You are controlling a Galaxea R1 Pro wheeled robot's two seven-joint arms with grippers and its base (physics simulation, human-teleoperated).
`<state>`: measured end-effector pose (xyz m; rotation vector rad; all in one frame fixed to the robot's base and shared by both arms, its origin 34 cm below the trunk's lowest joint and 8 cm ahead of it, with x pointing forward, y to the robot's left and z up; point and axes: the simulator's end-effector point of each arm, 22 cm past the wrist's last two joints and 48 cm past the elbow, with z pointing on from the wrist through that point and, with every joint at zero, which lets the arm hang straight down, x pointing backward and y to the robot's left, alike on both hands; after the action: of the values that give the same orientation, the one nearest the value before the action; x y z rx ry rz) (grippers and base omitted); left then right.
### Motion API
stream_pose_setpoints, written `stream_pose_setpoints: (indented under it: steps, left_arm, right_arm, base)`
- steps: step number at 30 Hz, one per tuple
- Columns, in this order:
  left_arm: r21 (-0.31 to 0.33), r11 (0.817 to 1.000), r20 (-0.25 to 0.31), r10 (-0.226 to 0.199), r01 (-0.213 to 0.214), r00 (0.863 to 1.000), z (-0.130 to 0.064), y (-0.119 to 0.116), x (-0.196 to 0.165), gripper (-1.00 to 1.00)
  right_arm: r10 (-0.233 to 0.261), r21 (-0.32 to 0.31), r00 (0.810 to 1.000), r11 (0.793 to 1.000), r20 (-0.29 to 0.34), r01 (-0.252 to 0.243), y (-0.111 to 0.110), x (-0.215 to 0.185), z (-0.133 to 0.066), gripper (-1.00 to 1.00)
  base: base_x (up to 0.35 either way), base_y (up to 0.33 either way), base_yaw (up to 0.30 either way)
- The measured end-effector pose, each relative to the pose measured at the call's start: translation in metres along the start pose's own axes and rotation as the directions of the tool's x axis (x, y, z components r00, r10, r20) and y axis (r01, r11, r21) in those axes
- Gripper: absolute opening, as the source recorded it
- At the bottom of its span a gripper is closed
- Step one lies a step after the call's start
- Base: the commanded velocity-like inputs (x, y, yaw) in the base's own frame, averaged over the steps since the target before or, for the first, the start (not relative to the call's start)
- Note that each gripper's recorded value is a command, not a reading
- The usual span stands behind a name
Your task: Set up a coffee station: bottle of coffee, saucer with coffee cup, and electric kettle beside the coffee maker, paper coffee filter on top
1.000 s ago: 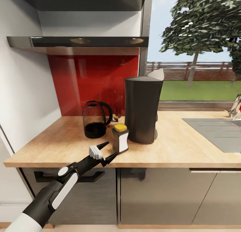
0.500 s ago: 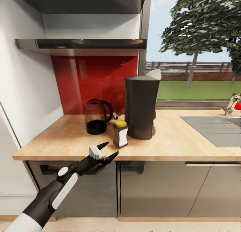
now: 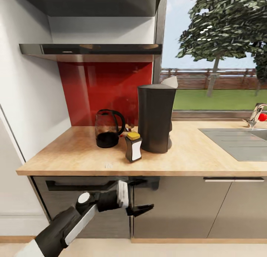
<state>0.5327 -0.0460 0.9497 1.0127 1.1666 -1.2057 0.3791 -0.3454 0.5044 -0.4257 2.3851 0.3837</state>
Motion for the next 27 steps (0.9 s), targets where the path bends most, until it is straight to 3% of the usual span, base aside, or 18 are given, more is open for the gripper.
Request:
stream_pose_setpoints:
  steps: [2, 5, 6, 7, 8, 9, 10, 11, 12, 14, 15, 17, 18, 21, 23, 24, 25, 27]
  left_arm:
    - [0.084, 0.995, -0.082, -0.050, 0.057, 0.995, 0.010, -0.033, 0.042, 1.00]
    - [0.132, 0.983, -0.178, -0.099, 0.124, 0.979, 0.009, -0.059, 0.087, 1.00]
    - [0.142, 0.975, -0.249, -0.132, 0.170, 0.959, -0.001, -0.072, 0.120, 1.00]
    - [0.137, 0.972, -0.274, -0.149, 0.192, 0.950, -0.007, -0.076, 0.133, 1.00]
    - [0.120, 0.965, -0.314, -0.185, 0.232, 0.931, -0.019, -0.084, 0.157, 1.00]
    - [0.061, 0.953, -0.369, -0.255, 0.297, 0.894, -0.048, -0.096, 0.204, 1.00]
    - [0.023, 0.944, -0.395, -0.294, 0.330, 0.870, -0.063, -0.101, 0.226, 1.00]
    - [-0.051, 0.927, -0.441, -0.356, 0.373, 0.824, -0.093, -0.105, 0.262, 1.00]
    - [-0.089, 0.916, -0.461, -0.385, 0.390, 0.800, -0.108, -0.106, 0.278, 1.00]
    - [-0.229, 0.876, -0.472, -0.481, 0.424, 0.739, -0.152, -0.098, 0.312, 1.00]
    - [-0.286, 0.856, -0.451, -0.517, 0.431, 0.727, -0.164, -0.090, 0.318, 1.00]
    - [-0.444, 0.772, -0.358, -0.617, 0.454, 0.701, -0.199, -0.069, 0.332, 1.00]
    - [-0.586, 0.646, -0.219, -0.708, 0.489, 0.672, -0.229, -0.053, 0.345, 1.00]
    - [-0.696, 0.482, -0.044, -0.768, 0.532, 0.639, -0.259, -0.042, 0.355, 1.00]
    - [-0.735, 0.389, 0.058, -0.780, 0.555, 0.623, -0.274, -0.037, 0.359, 1.00]
    - [-0.754, 0.326, 0.123, -0.783, 0.571, 0.609, -0.282, -0.036, 0.362, 1.00]
    - [-0.764, 0.282, 0.166, -0.783, 0.580, 0.599, -0.288, -0.036, 0.365, 1.00]
    - [-0.777, 0.236, 0.204, -0.782, 0.583, 0.589, -0.295, -0.035, 0.369, 1.00]
  right_arm:
    - [-0.001, 0.001, 1.000, 1.000, 0.000, 0.001, -0.001, 0.000, -0.001, 1.00]
    - [-0.004, 0.007, 1.000, 1.000, -0.002, 0.004, -0.005, 0.001, -0.003, 1.00]
    - [-0.006, 0.009, 1.000, 1.000, -0.003, 0.006, -0.007, 0.001, -0.004, 1.00]
    - [-0.006, 0.010, 1.000, 1.000, -0.004, 0.006, -0.008, 0.001, -0.004, 1.00]
    - [-0.005, 0.012, 1.000, 1.000, -0.003, 0.005, -0.009, 0.001, -0.005, 1.00]
    - [0.012, 0.021, 1.000, 1.000, 0.006, -0.012, -0.011, -0.001, -0.005, 1.00]
    - [0.016, 0.023, 1.000, 1.000, 0.009, -0.016, -0.012, -0.002, -0.005, 1.00]
    - [0.028, 0.026, 0.999, 0.999, 0.015, -0.029, -0.013, -0.003, -0.006, 1.00]
    - [0.032, 0.029, 0.999, 0.999, 0.016, -0.032, -0.014, -0.003, -0.006, 1.00]
    - [0.039, 0.037, 0.999, 0.999, 0.013, -0.040, -0.018, 0.000, -0.009, 1.00]
    - [0.041, 0.039, 0.999, 0.998, 0.012, -0.041, -0.019, 0.000, -0.009, 1.00]
    - [0.048, 0.045, 0.999, 0.998, 0.015, -0.049, -0.021, 0.001, -0.010, 1.00]
    - [0.068, 0.059, 0.997, 0.996, 0.027, -0.070, -0.025, -0.001, -0.011, 1.00]
    - [0.099, 0.084, 0.994, 0.991, 0.040, -0.102, -0.033, -0.002, -0.014, 1.00]
    - [0.122, 0.103, 0.991, 0.987, 0.044, -0.126, -0.039, 0.001, -0.018, 1.00]
    - [0.139, 0.111, 0.989, 0.983, 0.047, -0.144, -0.043, 0.003, -0.020, 1.00]
    - [0.151, 0.114, 0.987, 0.981, 0.049, -0.156, -0.044, 0.005, -0.022, 1.00]
    - [0.161, 0.115, 0.986, 0.979, 0.050, -0.166, -0.046, 0.006, -0.023, 1.00]
  base:
    - [0.000, 0.000, 0.000]
    - [0.000, 0.000, 0.000]
    - [0.000, 0.000, 0.000]
    - [0.000, 0.000, 0.000]
    - [0.000, 0.000, 0.000]
    - [0.000, 0.000, 0.000]
    - [0.000, 0.000, 0.000]
    - [0.000, 0.000, 0.000]
    - [0.000, 0.000, 0.000]
    - [0.000, 0.000, 0.000]
    - [0.000, 0.000, 0.000]
    - [0.000, 0.000, 0.000]
    - [0.000, 0.000, 0.000]
    - [0.000, 0.000, 0.000]
    - [0.000, 0.000, 0.000]
    - [0.000, 0.000, 0.000]
    - [0.000, 0.000, 0.000]
    - [0.000, 0.000, 0.000]
